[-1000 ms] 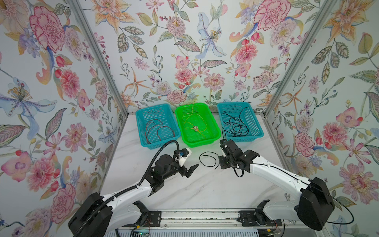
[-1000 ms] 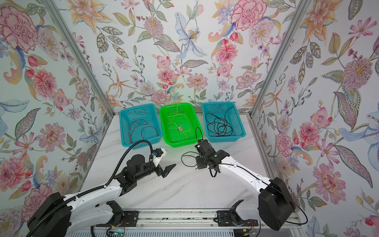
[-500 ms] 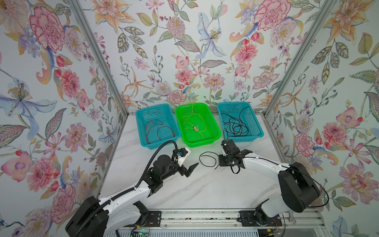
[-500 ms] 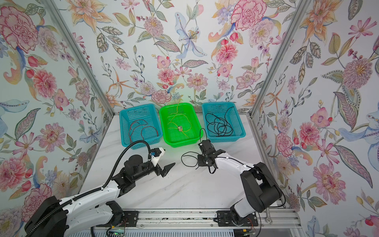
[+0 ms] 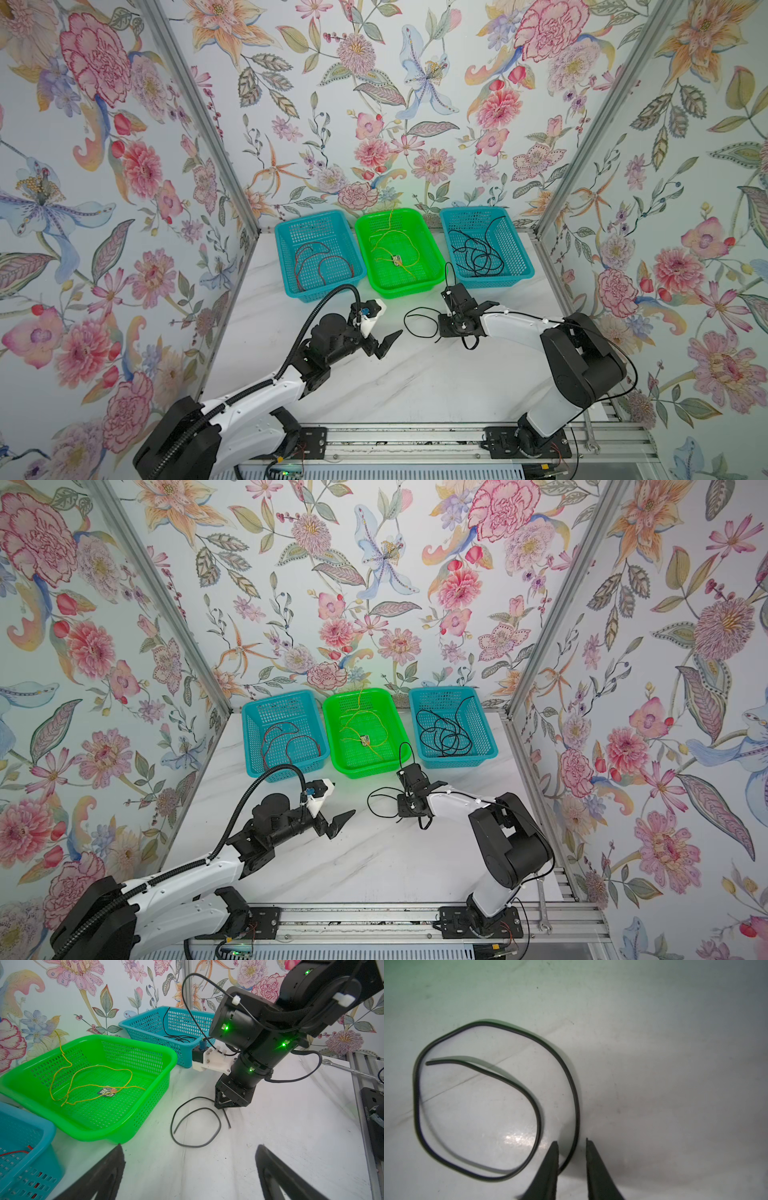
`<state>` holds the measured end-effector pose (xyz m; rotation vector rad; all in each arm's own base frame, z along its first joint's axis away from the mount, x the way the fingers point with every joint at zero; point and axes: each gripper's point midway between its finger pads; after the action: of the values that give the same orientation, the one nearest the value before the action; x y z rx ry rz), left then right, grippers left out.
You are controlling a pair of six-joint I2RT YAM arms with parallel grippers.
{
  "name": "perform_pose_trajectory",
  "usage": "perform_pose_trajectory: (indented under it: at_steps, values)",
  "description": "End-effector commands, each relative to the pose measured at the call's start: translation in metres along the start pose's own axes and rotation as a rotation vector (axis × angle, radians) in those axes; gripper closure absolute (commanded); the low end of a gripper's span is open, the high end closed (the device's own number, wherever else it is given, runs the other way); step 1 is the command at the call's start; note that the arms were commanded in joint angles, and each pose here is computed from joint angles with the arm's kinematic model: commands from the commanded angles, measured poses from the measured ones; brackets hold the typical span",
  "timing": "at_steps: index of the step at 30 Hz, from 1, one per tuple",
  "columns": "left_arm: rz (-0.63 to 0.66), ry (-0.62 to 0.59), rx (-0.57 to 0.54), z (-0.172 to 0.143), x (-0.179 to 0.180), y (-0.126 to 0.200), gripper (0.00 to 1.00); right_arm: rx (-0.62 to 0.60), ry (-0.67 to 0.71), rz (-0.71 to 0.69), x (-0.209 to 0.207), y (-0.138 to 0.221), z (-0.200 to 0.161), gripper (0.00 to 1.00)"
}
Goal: Untangle and sort cables by color
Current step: Pick up the cable from the center of the table, then pass the cable.
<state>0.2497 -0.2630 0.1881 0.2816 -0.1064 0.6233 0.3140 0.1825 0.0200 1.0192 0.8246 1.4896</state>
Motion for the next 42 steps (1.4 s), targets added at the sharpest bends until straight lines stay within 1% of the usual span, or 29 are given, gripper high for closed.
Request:
perform_pose_trajectory:
  at_steps: [1, 7, 9, 13, 17, 22, 25, 28, 34, 42]
  values:
    - [0.017, -0.013, 0.011, -0.004, 0.003, -0.001, 0.01, 0.017, 0.012, -0.033, 0.000, -0.008, -0.006, 0.81]
    - [0.018, -0.016, 0.019, -0.008, 0.004, -0.001, 0.01, 0.054, 0.042, -0.071, -0.004, -0.012, -0.025, 0.89]
    - [0.014, -0.015, 0.018, -0.008, 0.003, -0.002, 0.01, 0.060, 0.044, -0.072, -0.006, -0.011, -0.029, 0.94]
    - [0.000, -0.010, 0.015, -0.008, 0.001, -0.004, 0.01, 0.044, 0.048, -0.064, -0.006, 0.002, -0.026, 1.00]
    - [-0.019, -0.007, 0.013, -0.007, -0.001, -0.009, 0.01, -0.007, 0.062, -0.043, -0.001, 0.030, -0.012, 1.00]
    - [-0.055, 0.007, 0.004, -0.004, -0.004, -0.021, 0.01, -0.091, 0.095, 0.026, 0.016, 0.079, 0.011, 1.00]
    - [-0.075, 0.016, -0.012, -0.001, -0.005, -0.031, 0.01, -0.125, 0.128, 0.077, 0.029, 0.105, 0.018, 1.00]
    - [-0.102, 0.010, -0.027, 0.007, -0.006, -0.044, 0.01, -0.146, 0.194, 0.135, 0.050, 0.126, 0.016, 1.00]
    - [-0.161, -0.045, -0.035, 0.020, -0.008, -0.069, 0.01, -0.139, 0.269, 0.201, 0.072, 0.148, 0.009, 1.00]
    - [-0.194, -0.085, 0.031, 0.006, -0.008, -0.096, 0.01, -0.143, 0.306, 0.259, 0.087, 0.162, 0.003, 1.00]
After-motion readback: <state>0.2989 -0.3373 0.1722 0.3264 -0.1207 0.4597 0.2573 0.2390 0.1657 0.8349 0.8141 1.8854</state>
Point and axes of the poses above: each gripper's point midway between its finger pads, its own y axis back along the fingers, its own x axis along the line the jaws close on, z = x × y, and after that the axes turned 8 degrees about -y, right-handed
